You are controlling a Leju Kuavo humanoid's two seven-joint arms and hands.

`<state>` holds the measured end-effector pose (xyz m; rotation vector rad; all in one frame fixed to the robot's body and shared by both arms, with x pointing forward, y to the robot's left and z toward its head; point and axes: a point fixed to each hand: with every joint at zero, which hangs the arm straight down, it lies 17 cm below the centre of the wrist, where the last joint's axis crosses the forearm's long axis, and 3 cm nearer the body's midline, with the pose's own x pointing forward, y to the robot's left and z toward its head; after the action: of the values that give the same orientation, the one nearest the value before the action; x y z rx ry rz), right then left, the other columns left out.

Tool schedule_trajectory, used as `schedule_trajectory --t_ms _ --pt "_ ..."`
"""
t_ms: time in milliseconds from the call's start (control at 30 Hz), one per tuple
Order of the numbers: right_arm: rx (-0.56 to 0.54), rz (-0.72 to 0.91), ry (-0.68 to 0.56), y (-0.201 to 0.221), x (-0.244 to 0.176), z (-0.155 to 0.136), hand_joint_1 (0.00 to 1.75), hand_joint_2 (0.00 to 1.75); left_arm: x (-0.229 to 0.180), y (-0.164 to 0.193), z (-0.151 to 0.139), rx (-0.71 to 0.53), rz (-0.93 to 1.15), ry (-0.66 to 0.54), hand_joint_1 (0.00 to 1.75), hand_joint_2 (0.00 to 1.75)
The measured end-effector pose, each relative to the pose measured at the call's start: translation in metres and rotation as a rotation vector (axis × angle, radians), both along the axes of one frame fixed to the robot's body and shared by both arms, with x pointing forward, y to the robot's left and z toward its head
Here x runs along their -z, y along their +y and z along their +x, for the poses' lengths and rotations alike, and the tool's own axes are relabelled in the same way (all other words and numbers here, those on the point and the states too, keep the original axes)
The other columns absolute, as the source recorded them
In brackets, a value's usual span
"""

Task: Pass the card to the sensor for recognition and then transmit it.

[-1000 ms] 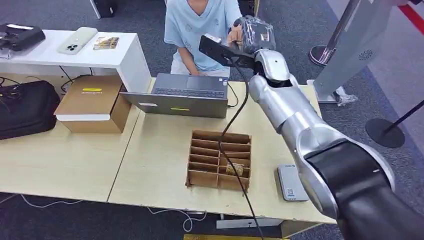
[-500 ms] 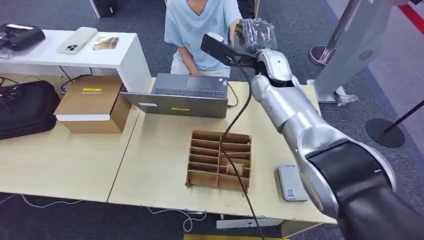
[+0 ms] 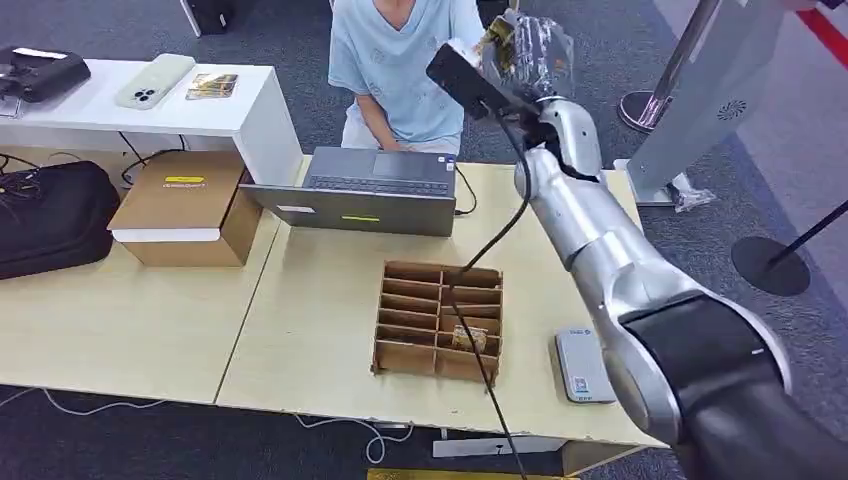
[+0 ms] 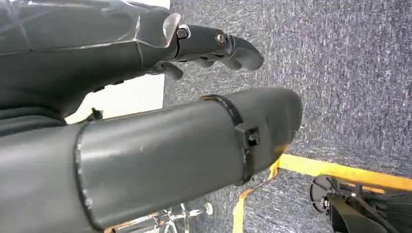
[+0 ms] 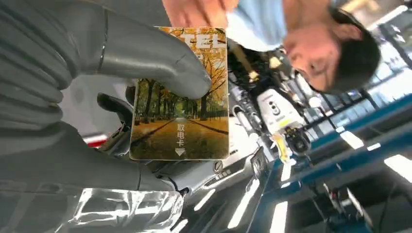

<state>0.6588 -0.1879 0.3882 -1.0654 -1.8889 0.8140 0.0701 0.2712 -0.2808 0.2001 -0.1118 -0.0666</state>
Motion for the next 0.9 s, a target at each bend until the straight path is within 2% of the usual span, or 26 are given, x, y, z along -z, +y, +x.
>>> schedule_trajectory --t_ms 233,500,733,900 --pt "-0.144 0.262 0.066 -0.021 0.013 -0.011 1.75 1.75 0.000 0.000 -0.002 -0.016 -0.002 0.002 0.00 0.00" --pt "-0.400 0.585 0.208 -0.067 0.035 -0.042 1.75 1.75 0.001 0.000 -0.005 -0.043 -0.006 0.006 0.00 0.00" --pt "-0.391 0.610 0.187 -0.116 0.037 -0.059 1.75 1.75 0.001 0.004 -0.007 -0.046 -0.001 0.009 0.00 0.00" --pt "-0.510 0.731 0.247 -0.151 0.053 -0.091 1.75 1.75 0.001 0.005 -0.010 -0.055 0.002 0.013 0.00 0.00"
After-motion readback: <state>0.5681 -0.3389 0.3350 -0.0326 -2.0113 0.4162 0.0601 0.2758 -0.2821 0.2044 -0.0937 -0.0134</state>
